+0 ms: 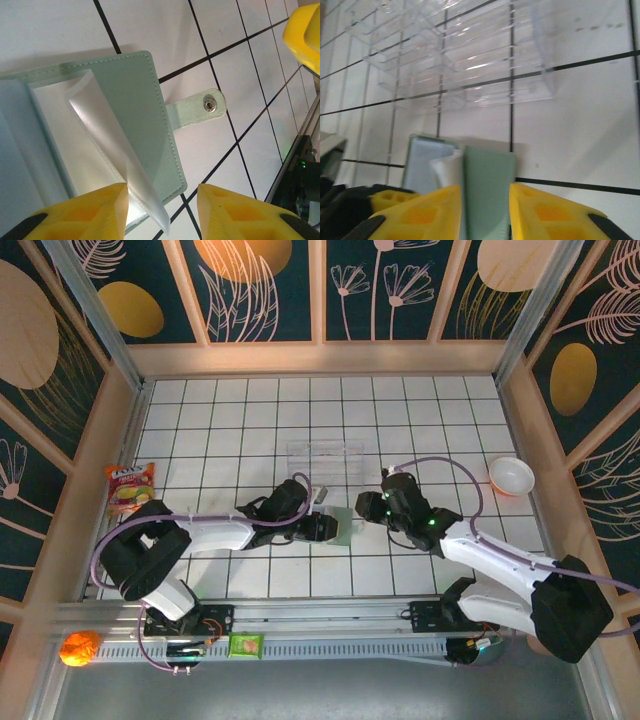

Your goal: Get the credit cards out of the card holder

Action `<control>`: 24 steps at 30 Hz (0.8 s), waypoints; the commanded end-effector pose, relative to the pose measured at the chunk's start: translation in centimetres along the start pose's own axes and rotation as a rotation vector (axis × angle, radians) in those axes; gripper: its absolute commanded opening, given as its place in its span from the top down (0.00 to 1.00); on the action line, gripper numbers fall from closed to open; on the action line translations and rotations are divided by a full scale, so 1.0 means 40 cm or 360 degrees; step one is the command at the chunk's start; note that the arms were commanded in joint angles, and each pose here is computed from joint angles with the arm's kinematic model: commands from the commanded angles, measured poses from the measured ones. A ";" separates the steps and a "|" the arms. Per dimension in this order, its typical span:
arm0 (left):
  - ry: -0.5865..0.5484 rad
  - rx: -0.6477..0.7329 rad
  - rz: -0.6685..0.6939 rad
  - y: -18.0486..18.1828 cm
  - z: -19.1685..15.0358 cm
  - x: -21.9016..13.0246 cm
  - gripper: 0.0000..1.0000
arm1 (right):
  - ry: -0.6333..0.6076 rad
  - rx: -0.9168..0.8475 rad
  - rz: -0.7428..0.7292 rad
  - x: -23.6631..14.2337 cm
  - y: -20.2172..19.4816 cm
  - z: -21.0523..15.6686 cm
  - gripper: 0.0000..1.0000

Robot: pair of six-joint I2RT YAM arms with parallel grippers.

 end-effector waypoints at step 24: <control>-0.0015 -0.0008 -0.0113 -0.032 0.070 0.081 0.54 | 0.0112 0.0084 0.0230 -0.039 -0.013 -0.063 0.79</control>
Point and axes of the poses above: each hand's point on the last joint's axis, 136 mm out from that joint toward the fingers, its own x axis out along the fingers, its own y axis along the line the jaws close on, z = x × y, the point moved 4 cm from there along -x, back along the fingers, and after that the axes turned 9 degrees about x, right-handed, at the moved point
